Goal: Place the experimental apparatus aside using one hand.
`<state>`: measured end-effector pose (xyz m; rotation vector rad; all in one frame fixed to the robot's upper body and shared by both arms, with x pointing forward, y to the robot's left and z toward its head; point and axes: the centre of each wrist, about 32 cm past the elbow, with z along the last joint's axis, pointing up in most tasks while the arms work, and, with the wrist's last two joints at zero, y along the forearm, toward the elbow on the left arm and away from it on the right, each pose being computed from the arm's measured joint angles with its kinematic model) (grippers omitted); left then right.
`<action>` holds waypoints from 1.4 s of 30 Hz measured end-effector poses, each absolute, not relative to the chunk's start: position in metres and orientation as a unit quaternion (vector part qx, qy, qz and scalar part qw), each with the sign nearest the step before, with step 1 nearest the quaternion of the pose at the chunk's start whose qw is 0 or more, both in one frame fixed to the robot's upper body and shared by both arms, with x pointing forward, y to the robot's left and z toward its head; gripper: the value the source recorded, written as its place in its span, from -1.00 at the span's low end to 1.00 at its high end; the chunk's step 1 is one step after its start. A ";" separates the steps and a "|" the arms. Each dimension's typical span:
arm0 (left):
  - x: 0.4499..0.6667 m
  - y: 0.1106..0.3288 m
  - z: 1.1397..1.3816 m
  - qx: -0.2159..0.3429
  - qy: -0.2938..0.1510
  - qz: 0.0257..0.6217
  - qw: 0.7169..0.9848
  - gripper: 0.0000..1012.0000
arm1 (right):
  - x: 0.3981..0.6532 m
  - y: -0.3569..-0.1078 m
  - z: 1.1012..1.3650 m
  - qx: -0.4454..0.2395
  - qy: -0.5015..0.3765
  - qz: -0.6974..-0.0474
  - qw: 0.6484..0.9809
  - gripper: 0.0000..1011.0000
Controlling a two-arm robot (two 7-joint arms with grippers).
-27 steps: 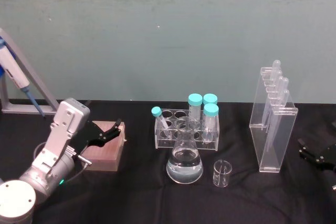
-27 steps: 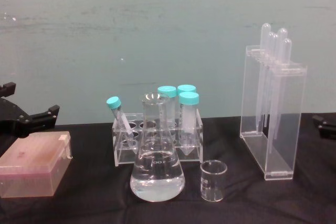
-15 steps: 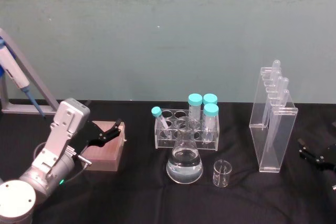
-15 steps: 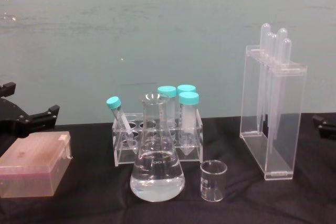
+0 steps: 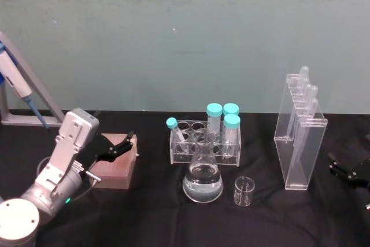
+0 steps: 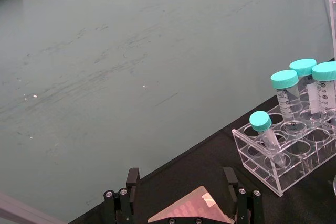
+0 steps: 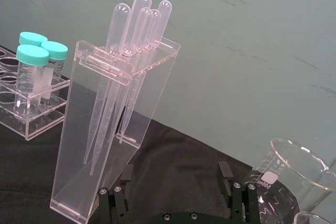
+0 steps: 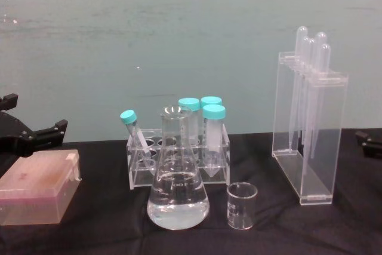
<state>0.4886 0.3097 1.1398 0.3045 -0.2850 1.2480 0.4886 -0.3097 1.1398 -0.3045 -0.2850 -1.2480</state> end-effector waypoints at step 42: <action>0.489 0.310 1.140 0.141 -0.132 0.580 0.791 0.98 | 0.445 -0.299 1.172 -0.097 -0.123 -0.573 0.804 0.98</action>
